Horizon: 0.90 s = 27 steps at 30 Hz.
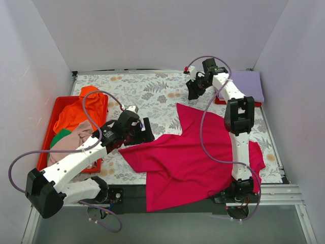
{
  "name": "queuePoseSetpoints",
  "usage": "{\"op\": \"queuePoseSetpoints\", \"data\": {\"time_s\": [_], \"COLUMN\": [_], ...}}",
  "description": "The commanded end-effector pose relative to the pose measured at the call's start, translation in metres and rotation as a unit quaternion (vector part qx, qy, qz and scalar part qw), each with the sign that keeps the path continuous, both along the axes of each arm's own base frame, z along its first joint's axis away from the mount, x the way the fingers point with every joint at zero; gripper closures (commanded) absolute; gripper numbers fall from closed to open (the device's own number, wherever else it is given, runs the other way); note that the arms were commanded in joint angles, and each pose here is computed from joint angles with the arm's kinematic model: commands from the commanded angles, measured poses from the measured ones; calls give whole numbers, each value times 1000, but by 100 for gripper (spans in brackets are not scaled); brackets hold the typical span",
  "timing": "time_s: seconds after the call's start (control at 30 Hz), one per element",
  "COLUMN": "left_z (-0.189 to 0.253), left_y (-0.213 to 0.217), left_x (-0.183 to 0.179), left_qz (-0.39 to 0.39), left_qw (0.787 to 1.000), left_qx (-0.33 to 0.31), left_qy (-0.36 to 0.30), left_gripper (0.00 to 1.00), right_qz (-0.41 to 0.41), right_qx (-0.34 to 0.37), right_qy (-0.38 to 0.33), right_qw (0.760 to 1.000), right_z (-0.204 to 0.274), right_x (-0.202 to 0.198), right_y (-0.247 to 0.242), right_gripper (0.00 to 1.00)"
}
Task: Fold and stack the t-shirts
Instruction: Flatten the tshirt out
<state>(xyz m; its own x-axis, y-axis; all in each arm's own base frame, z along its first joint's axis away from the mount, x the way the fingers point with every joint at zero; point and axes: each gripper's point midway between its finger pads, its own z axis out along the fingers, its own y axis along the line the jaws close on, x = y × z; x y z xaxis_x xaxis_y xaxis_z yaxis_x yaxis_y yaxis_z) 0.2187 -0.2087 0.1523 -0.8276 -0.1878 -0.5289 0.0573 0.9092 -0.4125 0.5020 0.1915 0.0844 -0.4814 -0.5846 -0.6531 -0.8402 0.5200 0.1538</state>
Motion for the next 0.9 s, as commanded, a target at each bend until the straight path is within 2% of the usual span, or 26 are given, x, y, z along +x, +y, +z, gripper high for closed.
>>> {"op": "queuePoseSetpoints", "data": {"time_s": [0.0, 0.27, 0.87], "left_z": [-4, -17, -21], "left_y": [9, 17, 22], "left_x": [-3, -9, -9], "left_qz": [4, 13, 12], "left_qw": [1000, 1000, 1000], "left_qx": [-7, -10, -3], "left_qy": [-2, 15, 22], "left_gripper": [15, 15, 15], "right_qz": [-12, -4, 12], "right_qx": [-9, -22, -33], "right_qy": [-8, 4, 31], "right_qw": [1000, 1000, 999], "right_z": [3, -27, -63], "right_x": [10, 7, -6], "right_y": [18, 47, 76], "right_gripper": [50, 51, 49]}}
